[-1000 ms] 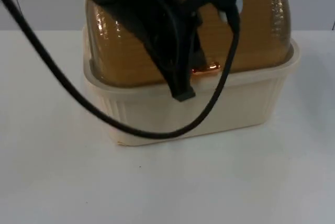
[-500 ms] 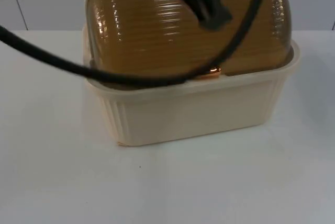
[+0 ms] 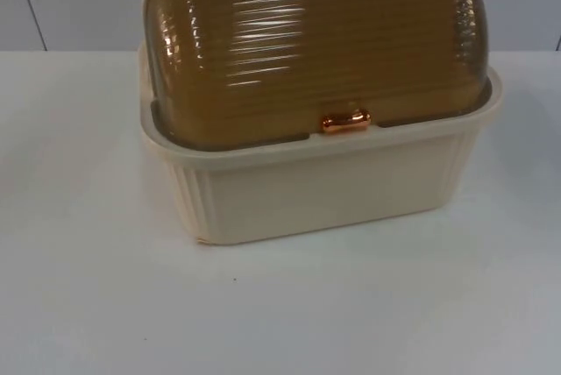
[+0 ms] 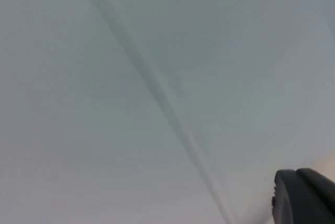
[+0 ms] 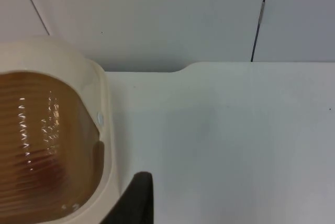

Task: Open the box lid with the left hand, place the block into the box with the right hand, then close the box lid with the left hand.

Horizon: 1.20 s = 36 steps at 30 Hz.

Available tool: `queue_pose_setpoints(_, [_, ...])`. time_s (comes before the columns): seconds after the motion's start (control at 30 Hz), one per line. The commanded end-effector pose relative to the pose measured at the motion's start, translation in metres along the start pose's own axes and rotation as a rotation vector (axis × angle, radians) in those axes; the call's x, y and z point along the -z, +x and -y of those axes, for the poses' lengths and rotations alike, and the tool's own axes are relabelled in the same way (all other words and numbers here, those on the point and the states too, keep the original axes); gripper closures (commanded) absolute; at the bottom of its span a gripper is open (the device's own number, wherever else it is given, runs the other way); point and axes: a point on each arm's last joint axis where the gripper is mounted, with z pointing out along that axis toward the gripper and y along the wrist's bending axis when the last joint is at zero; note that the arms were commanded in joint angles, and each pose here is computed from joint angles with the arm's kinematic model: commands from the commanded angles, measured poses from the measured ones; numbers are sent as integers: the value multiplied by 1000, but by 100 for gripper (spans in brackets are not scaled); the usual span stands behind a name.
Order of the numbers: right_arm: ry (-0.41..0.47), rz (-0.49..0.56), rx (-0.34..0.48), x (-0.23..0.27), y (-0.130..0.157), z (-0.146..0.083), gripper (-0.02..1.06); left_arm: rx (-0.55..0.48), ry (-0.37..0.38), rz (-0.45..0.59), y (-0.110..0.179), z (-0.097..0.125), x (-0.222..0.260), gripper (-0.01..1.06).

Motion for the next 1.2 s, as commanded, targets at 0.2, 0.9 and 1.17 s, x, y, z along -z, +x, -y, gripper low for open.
queue_pose_setpoints(0.2, [-3, 16, 1, 2, -3, -1, 0, 420, -177, -225, 49, -81, 18, 105])
queue_pose_setpoints(0.9, [-2, 24, 5, 2, -4, -1, 0, 493, -222, -516, 99, -90, 4, 92])
queue_pose_setpoints(1.17, [0, 24, 6, 2, -4, -1, 0, 503, -209, -530, 100, -89, 4, 0])
